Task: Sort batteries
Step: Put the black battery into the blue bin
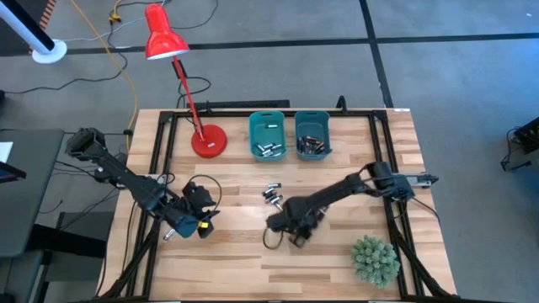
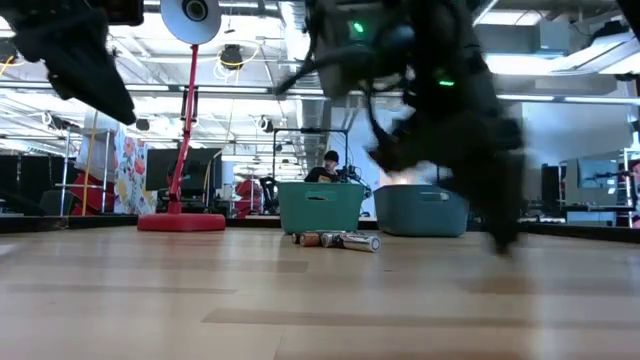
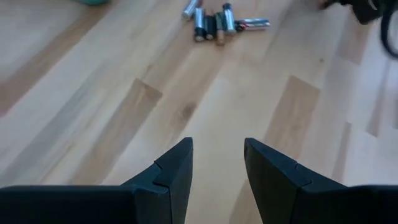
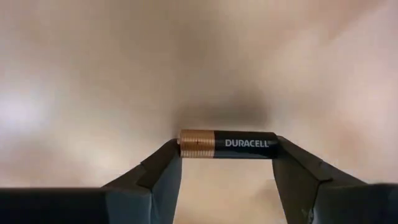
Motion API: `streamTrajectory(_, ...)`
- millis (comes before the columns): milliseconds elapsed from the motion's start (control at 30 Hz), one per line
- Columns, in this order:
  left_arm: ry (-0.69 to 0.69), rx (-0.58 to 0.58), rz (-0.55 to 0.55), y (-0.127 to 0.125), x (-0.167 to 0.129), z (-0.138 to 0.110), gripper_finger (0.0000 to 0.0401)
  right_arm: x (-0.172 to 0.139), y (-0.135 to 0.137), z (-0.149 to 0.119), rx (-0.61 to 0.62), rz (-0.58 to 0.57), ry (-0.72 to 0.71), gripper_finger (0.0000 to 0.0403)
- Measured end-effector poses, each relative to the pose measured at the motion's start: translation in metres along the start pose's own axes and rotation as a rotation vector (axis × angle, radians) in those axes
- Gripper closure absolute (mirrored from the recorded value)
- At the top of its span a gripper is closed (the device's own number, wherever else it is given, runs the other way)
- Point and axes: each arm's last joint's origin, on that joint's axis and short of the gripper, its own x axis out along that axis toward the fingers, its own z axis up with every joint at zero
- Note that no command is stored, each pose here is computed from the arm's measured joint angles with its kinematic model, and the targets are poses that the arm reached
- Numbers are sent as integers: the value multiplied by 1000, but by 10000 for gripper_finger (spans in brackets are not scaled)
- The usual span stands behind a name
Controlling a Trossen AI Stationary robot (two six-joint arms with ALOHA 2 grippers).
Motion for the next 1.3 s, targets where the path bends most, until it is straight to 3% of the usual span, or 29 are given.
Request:
streamTrajectory(133,-11,7,30,5,5,7,260,-36,-32,7,72,0,-159,181)
streamTrajectory(367,-27,-64,103,18,16,21,260,-85,-108,31,117,70,-313,181)
streamTrajectory(633,-47,-163,178,34,25,34,260,-116,-200,67,109,135,-473,181)
streamTrajectory(800,-63,-252,219,43,30,42,260,-111,-249,90,96,102,-493,181)
streamTrajectory(967,-81,-337,249,51,34,47,260,-86,-282,117,95,71,-417,181)
streamTrajectory(1300,-102,-455,267,56,36,51,260,-34,-315,164,117,70,-285,181)
